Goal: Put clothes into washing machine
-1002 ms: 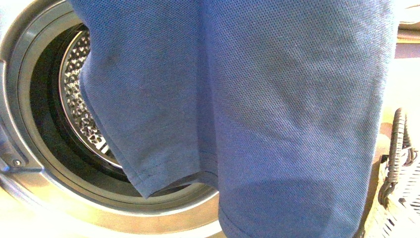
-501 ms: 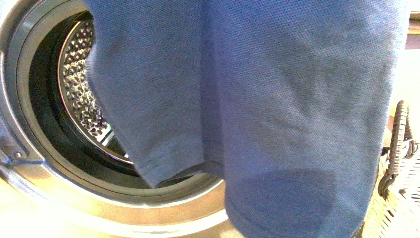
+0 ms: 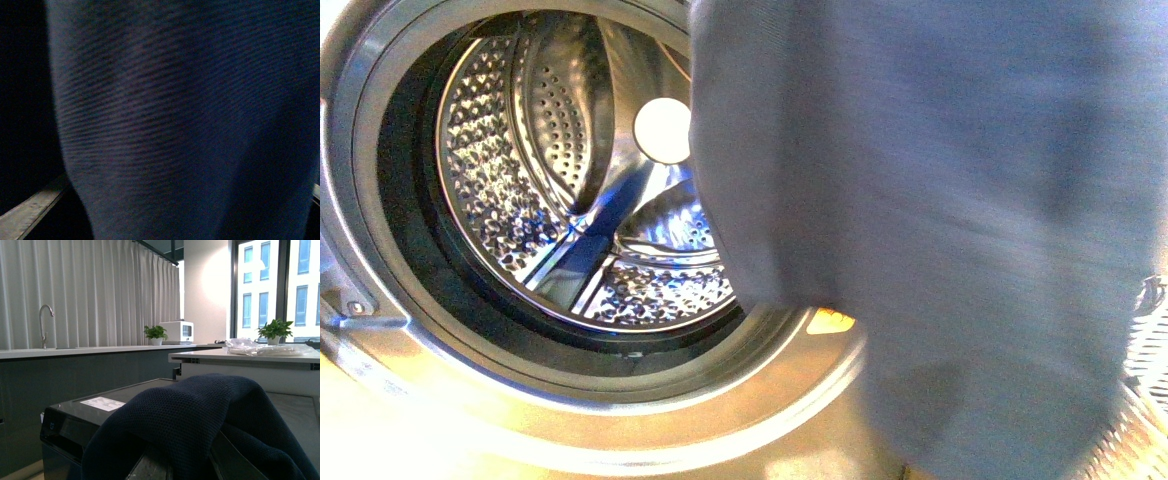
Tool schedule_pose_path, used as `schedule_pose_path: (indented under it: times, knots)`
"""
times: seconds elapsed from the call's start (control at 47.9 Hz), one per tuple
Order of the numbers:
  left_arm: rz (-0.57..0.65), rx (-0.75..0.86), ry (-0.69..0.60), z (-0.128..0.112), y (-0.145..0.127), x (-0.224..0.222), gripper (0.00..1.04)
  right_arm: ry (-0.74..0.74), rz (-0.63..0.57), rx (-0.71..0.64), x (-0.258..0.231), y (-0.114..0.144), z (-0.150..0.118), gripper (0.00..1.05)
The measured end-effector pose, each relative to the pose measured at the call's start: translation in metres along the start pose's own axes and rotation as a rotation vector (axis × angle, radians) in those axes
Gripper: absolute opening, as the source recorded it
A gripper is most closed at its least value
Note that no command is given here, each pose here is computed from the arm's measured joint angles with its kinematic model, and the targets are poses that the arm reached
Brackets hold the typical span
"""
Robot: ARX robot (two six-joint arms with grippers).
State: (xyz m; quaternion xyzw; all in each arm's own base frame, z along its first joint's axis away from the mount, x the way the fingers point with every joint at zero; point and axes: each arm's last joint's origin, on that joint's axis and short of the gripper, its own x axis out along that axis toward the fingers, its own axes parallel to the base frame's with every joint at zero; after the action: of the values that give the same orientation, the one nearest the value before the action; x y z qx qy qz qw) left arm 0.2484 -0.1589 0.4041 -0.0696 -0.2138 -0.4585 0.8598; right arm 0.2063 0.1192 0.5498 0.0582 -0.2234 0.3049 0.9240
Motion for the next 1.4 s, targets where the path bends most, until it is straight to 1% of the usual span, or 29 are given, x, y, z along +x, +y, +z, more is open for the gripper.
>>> schedule_pose_path:
  times: [0.251, 0.397, 0.439, 0.564, 0.752, 0.898, 1.086, 1.232, 1.399]
  knots:
    - [-0.148, -0.044, -0.041, -0.009, -0.034, 0.024, 0.98, -0.002, -0.001, 0.000, 0.000, 0.000, 0.001, 0.06]
    - [-0.140, -0.045, -0.057, -0.010, -0.041, 0.038, 0.98, -0.002, -0.001, 0.000, 0.000, 0.000, 0.001, 0.06]
    - [-0.114, -0.040, -0.061, -0.011, -0.041, 0.042, 0.98, -0.002, -0.001, -0.001, 0.000, 0.000, 0.001, 0.06]
    - [0.035, -0.040, -0.103, -0.013, -0.035, 0.058, 0.98, -0.003, -0.001, -0.001, 0.000, 0.000, 0.001, 0.06]
    - [0.162, -0.051, -0.161, -0.011, -0.031, 0.066, 0.98, -0.004, -0.001, -0.001, 0.000, 0.000, 0.001, 0.06]
    - [0.206, -0.066, -0.183, -0.012, -0.037, 0.071, 0.98, -0.005, -0.001, -0.001, 0.000, 0.000, 0.002, 0.06]
    - [0.196, -0.082, -0.171, -0.017, -0.049, 0.078, 0.98, -0.005, -0.005, -0.001, 0.000, 0.000, 0.002, 0.06]
    - [0.210, -0.080, -0.114, -0.023, -0.058, 0.085, 0.98, -0.005, -0.012, -0.002, 0.000, -0.001, 0.002, 0.06]
    - [0.305, -0.030, -0.031, -0.029, -0.058, 0.092, 0.98, -0.006, -0.015, -0.003, 0.000, -0.001, 0.002, 0.06]
